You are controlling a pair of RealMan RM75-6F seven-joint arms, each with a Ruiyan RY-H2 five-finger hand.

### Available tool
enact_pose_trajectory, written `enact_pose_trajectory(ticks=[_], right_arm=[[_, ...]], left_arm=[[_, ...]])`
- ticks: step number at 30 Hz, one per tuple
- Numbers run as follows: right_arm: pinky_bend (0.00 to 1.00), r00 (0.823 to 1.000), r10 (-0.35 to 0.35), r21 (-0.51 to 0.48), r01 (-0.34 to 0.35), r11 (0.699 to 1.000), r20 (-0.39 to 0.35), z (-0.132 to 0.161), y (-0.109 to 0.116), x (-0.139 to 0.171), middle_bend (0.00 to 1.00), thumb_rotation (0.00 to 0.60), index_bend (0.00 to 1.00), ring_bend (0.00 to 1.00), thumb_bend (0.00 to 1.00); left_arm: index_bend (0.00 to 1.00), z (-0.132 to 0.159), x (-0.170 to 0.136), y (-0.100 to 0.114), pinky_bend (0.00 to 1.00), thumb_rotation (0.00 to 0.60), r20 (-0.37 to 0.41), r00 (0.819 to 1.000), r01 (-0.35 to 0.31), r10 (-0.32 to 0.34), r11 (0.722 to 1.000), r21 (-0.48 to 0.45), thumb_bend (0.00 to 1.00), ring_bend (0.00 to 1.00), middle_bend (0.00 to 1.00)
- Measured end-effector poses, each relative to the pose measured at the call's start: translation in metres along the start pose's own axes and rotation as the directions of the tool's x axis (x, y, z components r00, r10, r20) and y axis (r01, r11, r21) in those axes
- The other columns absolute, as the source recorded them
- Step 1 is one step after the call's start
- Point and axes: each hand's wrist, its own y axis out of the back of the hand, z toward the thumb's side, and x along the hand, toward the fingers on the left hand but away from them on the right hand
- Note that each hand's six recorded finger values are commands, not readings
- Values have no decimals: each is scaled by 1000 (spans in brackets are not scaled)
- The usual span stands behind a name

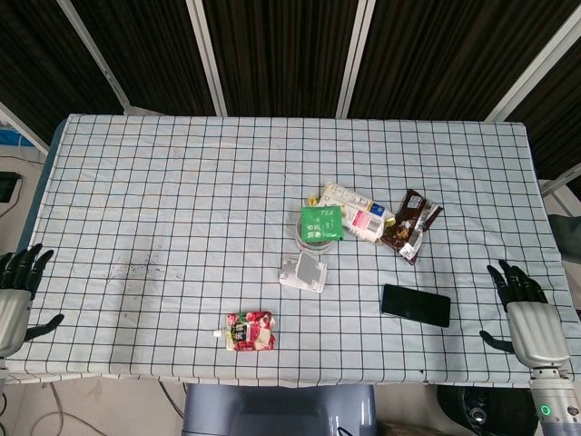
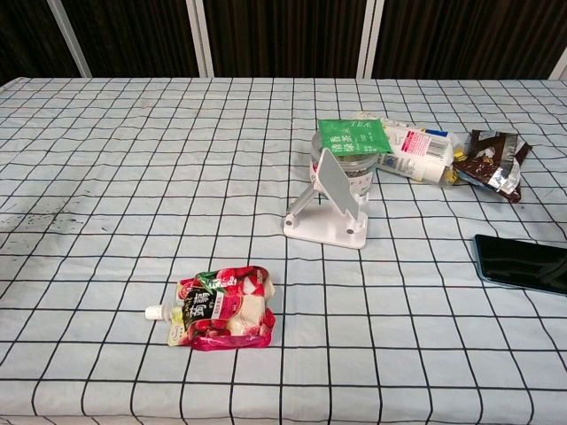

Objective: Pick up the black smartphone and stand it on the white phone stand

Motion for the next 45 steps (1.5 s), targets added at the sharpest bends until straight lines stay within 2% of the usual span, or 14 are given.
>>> enact_pose_trajectory(ticks=[4,10,15,21,34,45], right_arm=[[153,999,34,-7,-34,999,-11,11,-4,-3,85,600,29,18,185],[153,994,97,9,-96,995,-49,48,-17,-21,202,600,206,133,204],[153,987,150,2,-150,989,-51,77,-33,-36,260,600,255,193,226],[153,977,210,-10,-210,978,-37,98,-55,-46,269,600,270,198,235],[153,964,262,-25,-261,965,49,97,-86,-67,270,600,286,198,235],[153,952,293,-31,-291,956,95,92,-103,-69,270,600,286,198,236]], left_arm=[[0,2,0,0,0,600,9,1000,-3,3,1000,1,0,0,0],[0,6,1,0,0,600,24,1000,-10,9,1000,5,0,0,0],[0,6,1,0,0,600,24,1000,-13,13,1000,1,0,0,0],[0,6,2,2,0,600,27,999,-23,23,1000,2,0,0,0],[0,6,5,-2,0,600,24,1000,-14,14,1000,-1,0,0,0],[0,6,5,-2,0,600,24,1000,-12,12,1000,-2,0,0,0]])
